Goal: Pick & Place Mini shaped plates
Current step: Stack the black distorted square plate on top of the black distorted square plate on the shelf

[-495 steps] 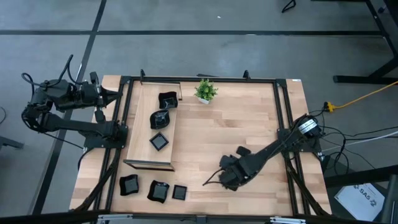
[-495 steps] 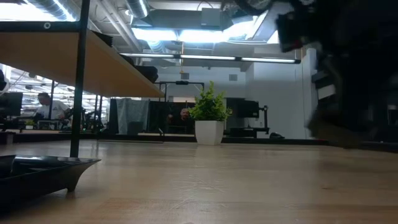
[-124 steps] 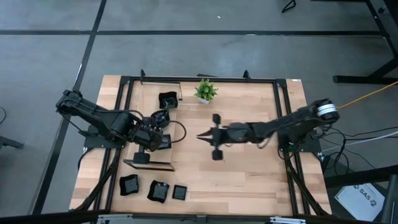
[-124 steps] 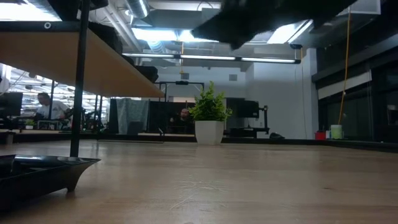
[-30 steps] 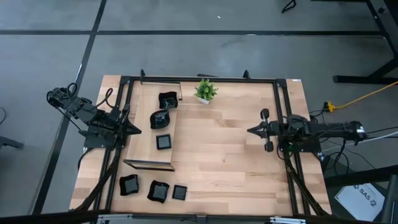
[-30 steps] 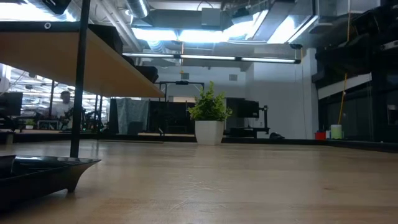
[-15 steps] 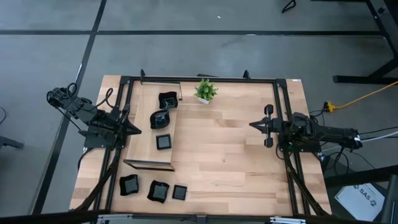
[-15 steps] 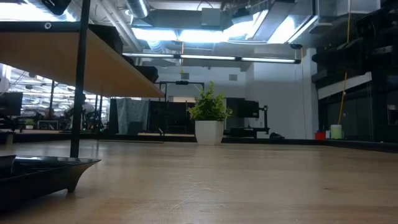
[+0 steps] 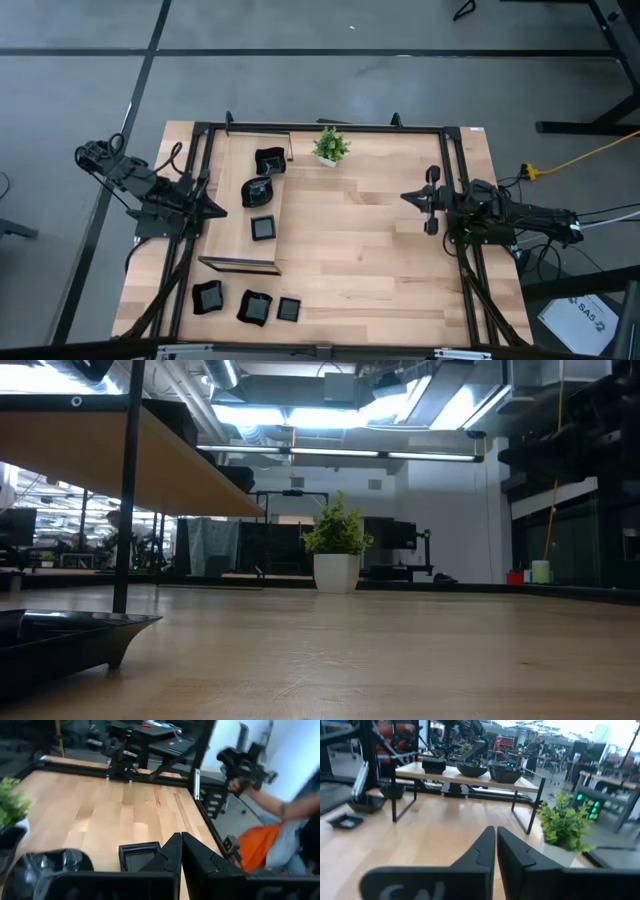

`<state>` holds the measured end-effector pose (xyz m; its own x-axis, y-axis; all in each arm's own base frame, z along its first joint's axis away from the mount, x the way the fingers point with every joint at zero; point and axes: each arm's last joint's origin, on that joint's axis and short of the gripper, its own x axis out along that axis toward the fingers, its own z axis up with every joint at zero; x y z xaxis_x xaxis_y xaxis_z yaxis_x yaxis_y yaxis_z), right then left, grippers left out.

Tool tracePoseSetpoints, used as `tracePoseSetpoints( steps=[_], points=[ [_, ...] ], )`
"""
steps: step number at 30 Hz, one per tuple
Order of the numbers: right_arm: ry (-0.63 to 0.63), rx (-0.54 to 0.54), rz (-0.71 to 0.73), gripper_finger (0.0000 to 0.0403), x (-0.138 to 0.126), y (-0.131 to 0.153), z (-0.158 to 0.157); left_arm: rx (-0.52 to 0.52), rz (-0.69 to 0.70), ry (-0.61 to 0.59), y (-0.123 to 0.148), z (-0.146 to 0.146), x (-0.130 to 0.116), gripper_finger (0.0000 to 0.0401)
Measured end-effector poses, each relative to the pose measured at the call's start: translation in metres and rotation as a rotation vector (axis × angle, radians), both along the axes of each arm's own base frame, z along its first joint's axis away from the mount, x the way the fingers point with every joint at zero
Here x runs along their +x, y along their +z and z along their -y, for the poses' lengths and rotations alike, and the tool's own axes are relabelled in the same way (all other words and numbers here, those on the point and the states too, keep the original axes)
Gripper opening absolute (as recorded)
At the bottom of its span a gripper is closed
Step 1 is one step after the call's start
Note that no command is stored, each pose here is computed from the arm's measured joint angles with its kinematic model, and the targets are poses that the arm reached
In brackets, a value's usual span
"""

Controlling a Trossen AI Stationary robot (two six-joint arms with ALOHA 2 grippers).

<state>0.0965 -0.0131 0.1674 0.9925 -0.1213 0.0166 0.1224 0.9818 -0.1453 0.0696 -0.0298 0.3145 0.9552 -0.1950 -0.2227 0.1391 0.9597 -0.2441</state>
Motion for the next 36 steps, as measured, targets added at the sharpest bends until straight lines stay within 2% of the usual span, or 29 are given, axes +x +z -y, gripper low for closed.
tracePoseSetpoints(
  steps=[4,9,13,18,24,29,33,36],
  points=[
    [0.001,0.082,0.01,0.0038,0.0,0.0,0.0,0.107,0.034,-0.064,0.002,0.004,0.005,0.0004],
    [0.002,0.118,0.014,0.0051,0.0,0.0,0.0,0.2,0.027,-0.12,0.01,0.011,0.015,0.0004],
    [0.002,0.115,0.014,0.0053,0.0,0.0,0.0,0.235,-0.04,-0.191,0.022,0.021,0.029,0.0004],
    [0.003,0.115,0.014,0.0049,0.0,0.0,0.0,0.247,-0.199,-0.254,0.032,0.04,0.049,0.0004],
    [0.002,0.115,0.014,0.0051,0.0,0.0,0.0,0.157,-0.323,-0.364,0.047,0.071,0.065,0.0004],
    [0.002,0.115,0.014,0.0053,0.0,0.0,0.0,0.041,-0.382,-0.443,0.064,0.098,0.065,0.0004],
    [0.002,0.114,0.014,0.0053,0.0,0.0,0.0,-0.1,-0.494,-0.455,0.064,0.12,0.058,0.0004],
    [0.002,0.114,0.014,0.0053,0.0,0.0,0.0,-0.201,-0.61,-0.403,0.055,0.138,0.053,0.0004]
  ],
)
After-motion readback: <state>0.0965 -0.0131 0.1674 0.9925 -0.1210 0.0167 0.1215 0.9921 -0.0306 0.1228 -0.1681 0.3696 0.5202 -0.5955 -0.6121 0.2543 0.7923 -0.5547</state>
